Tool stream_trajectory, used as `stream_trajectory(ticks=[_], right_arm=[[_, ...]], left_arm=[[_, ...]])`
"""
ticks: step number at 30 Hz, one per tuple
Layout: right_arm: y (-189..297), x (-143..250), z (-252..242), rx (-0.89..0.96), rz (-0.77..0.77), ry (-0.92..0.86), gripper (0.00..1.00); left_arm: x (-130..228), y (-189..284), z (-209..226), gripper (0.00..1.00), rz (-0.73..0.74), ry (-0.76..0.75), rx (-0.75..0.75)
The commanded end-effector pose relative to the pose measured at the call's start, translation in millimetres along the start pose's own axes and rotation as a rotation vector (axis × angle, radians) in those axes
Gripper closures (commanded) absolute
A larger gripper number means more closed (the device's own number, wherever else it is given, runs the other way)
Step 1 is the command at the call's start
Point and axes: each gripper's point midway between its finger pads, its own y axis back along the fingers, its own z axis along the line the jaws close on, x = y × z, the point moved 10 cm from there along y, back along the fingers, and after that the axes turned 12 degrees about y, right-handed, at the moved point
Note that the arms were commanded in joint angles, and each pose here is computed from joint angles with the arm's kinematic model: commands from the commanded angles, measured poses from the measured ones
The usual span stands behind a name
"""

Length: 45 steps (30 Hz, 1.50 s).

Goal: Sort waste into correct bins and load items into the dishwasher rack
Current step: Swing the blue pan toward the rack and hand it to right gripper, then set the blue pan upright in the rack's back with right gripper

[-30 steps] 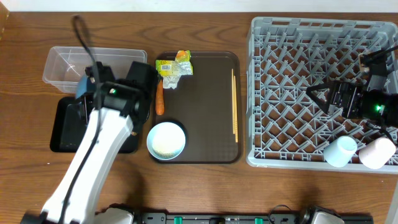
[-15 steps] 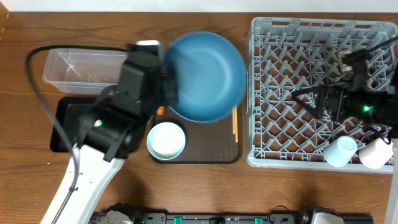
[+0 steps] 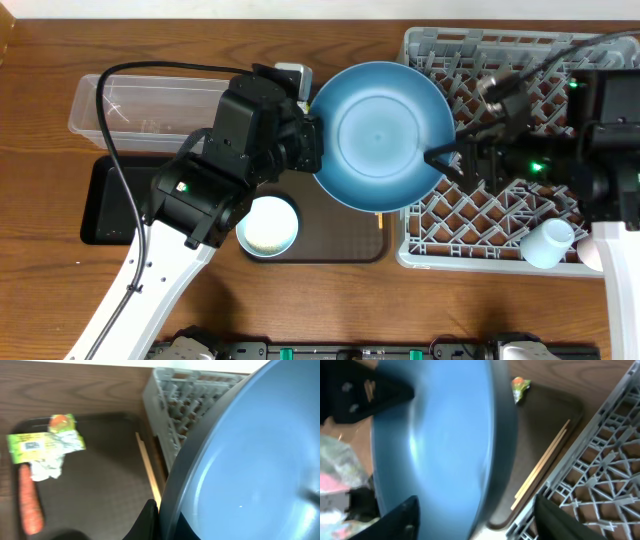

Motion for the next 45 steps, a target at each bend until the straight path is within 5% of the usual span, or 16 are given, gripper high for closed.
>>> stream_trajectory(ticks=[1, 10, 11, 12, 14, 15, 24, 29, 38, 45], right_arm=[[-13.9, -4.6, -2.5, 0.072, 0.032, -0.076, 0.48], [-27.7, -12.8, -2.2, 0.151, 0.034, -0.087, 0.99], [-27.7, -13.4, -1.9, 0.152, 0.031, -0.083, 0.99], [-27.6, -13.6, -2.6, 0.159, 0.03, -0.082, 0.99], [-25.0, -12.4, -7.4, 0.225, 0.039, -0.086, 0.99], [-22.6, -10.7, -11.8, 0.29, 0.05, -0.099, 0.99], [50.1, 14.5, -68.4, 1.382, 0.133, -0.352, 0.99], [86.7, 13.8, -82.2, 1.819, 0.137, -0.36, 0.99], [88.1, 1.6, -120.4, 1.908, 0.239, -0.267, 0.99], [68.9, -5.2, -164.9, 1.899, 0.463, -0.103, 0.99]], left_arm=[[1.0, 9.9, -10.0, 0.94, 0.015, -0.002, 0.087], [4.0, 9.3, -15.2, 0.93, 0.023, -0.015, 0.103], [3.8, 9.4, -15.3, 0.87, 0.021, -0.015, 0.104], [3.6, 9.4, -15.3, 0.75, 0.02, -0.015, 0.104], [3.3, 9.3, -14.7, 0.19, 0.014, -0.016, 0.096], [2.9, 9.7, -14.3, 0.02, 0.011, -0.017, 0.093], [-5.8, 39.3, -7.5, 0.02, -0.079, -0.014, 0.097], [-5.5, 56.8, -8.7, 0.02, -0.119, -0.02, 0.115], [-1.6, 62.4, -7.4, 0.02, -0.11, -0.049, 0.107], [1.5, 62.4, -5.3, 0.02, -0.09, -0.044, 0.094]])
